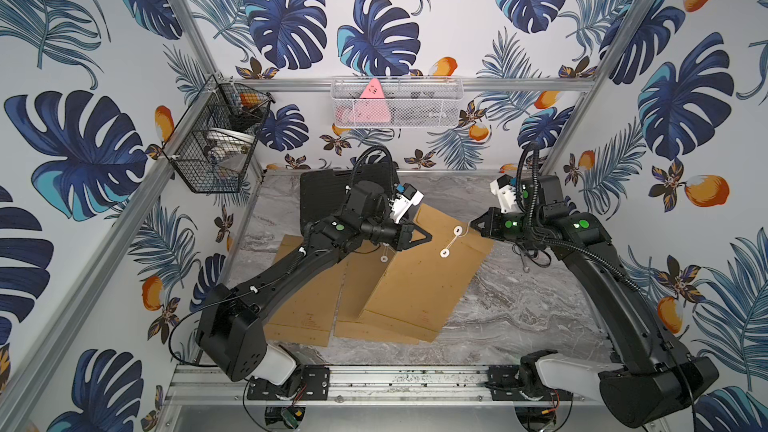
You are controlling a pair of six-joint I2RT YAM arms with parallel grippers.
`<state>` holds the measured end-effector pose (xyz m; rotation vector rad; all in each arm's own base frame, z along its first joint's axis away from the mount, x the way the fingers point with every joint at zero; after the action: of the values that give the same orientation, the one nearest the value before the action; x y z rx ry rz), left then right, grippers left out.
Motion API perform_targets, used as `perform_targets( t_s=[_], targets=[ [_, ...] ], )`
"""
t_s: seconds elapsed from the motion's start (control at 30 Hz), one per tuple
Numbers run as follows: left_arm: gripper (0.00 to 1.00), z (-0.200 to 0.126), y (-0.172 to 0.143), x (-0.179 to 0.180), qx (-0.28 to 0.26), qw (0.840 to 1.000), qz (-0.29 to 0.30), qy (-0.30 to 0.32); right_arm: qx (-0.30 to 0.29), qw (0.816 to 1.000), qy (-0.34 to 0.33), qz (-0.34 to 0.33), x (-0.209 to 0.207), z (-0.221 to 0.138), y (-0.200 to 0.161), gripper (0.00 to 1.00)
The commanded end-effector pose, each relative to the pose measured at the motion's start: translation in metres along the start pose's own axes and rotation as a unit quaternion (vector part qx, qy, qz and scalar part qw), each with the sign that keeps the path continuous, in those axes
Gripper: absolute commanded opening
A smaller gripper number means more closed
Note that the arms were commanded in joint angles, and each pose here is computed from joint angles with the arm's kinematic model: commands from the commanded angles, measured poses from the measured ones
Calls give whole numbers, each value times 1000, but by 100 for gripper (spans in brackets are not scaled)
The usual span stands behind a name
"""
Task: Close the mouth of the file bag
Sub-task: Close the file bag.
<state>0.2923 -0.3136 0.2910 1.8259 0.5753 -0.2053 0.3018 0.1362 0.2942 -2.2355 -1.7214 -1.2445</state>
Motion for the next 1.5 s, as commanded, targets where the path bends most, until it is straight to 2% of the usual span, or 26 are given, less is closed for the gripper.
perform_targets(
  t_s=[0.0,0.2,0.6,0.9,1.3,1.47],
  targets=[
    [0,-2,10,-5,-20,1000,15,-10,-14,1000,-22,-14,-9,2,7,0],
    [0,-1,11,-10,-27,999,8,-24,-23,1000,-8,-17,1,7,20,0],
    [0,9,5,-11,-18,999,5,-32,-20,999,18,-25,26,6,23,0],
    [0,9,4,-9,-19,999,3,-27,0,997,42,-62,62,13,1,0],
    [0,5,12,-7,-29,999,5,-13,41,996,71,-46,62,19,-28,0],
    [0,-1,19,4,-44,999,0,2,46,994,85,-46,61,15,-36,9]
  ],
)
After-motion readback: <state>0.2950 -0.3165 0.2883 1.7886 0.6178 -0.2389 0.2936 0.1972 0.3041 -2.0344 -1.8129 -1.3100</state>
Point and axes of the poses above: each gripper's point midway between its finger pads, its own z axis out along the fingers, its own x axis along the line the jaws close on, y = z × x, the point moved 1 cm from there along -z, back along the fingers, and after that the axes turned 15 degrees about z, right-handed, at the moved point
